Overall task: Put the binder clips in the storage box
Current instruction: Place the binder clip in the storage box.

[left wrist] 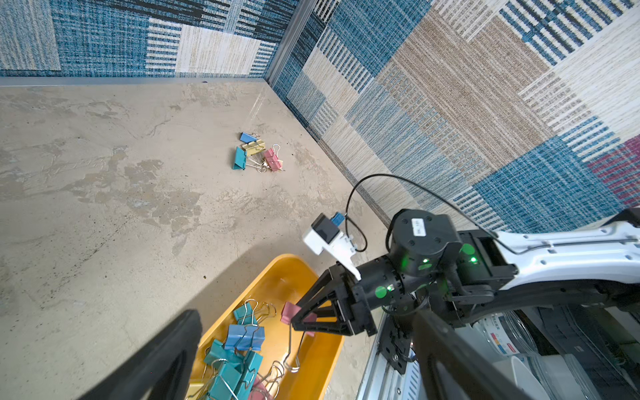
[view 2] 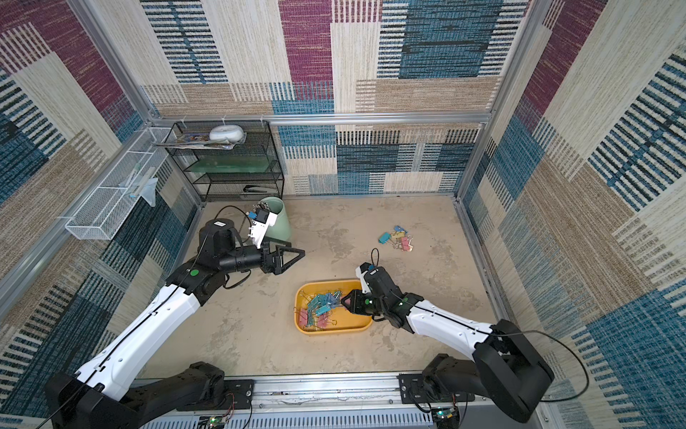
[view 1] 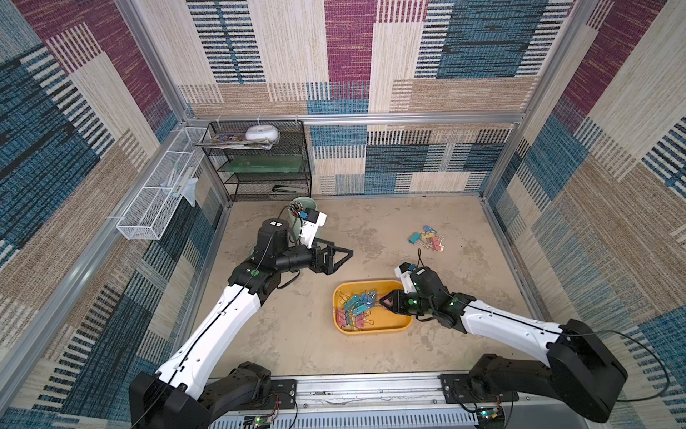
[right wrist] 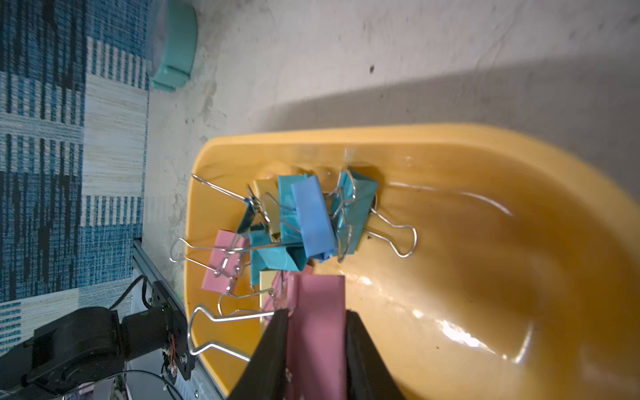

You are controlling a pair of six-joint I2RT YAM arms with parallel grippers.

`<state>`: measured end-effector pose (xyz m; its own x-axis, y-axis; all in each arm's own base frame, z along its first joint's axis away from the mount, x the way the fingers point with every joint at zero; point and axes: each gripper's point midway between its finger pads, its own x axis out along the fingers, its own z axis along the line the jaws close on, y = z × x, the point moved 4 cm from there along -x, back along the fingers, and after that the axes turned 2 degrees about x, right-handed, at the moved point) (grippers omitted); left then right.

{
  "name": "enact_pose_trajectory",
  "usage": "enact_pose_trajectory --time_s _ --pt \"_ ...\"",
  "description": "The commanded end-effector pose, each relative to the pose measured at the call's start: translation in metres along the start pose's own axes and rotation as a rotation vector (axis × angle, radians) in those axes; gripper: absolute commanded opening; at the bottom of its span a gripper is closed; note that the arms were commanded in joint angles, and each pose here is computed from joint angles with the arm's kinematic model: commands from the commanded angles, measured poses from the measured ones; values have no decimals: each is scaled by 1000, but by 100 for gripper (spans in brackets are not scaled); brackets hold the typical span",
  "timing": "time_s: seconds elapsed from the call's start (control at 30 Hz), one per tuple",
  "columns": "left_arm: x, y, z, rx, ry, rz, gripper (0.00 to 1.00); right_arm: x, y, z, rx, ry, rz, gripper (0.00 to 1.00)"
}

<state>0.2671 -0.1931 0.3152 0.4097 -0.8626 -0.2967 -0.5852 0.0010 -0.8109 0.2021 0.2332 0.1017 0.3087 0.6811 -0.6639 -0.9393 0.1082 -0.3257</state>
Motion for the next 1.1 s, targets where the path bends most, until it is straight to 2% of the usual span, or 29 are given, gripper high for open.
enact_pose_trajectory --time_s 0.0,0.2,0.37,0.5,0.67,0.87,1.07 --pt "-1 -4 -1 25 -3 -16 99 13 2 17 7 -97 14 21" --pt "-1 -4 -1 24 -2 -15 100 30 11 11 38 -100 41 25" --pt "-1 -3 -1 22 -1 -14 99 37 16 9 34 -69 64 33" --pt "-1 -3 0 21 -3 -13 100 32 17 8 19 -22 60 41" --pt "0 -3 0 19 -2 -13 99 14 8 13 -8 11 -2 48" --pt "-1 -3 -1 20 -1 -13 100 -20 -30 30 -108 125 -170 51" --pt "-2 -4 -2 31 0 -17 99 -84 -103 36 -231 400 -549 51"
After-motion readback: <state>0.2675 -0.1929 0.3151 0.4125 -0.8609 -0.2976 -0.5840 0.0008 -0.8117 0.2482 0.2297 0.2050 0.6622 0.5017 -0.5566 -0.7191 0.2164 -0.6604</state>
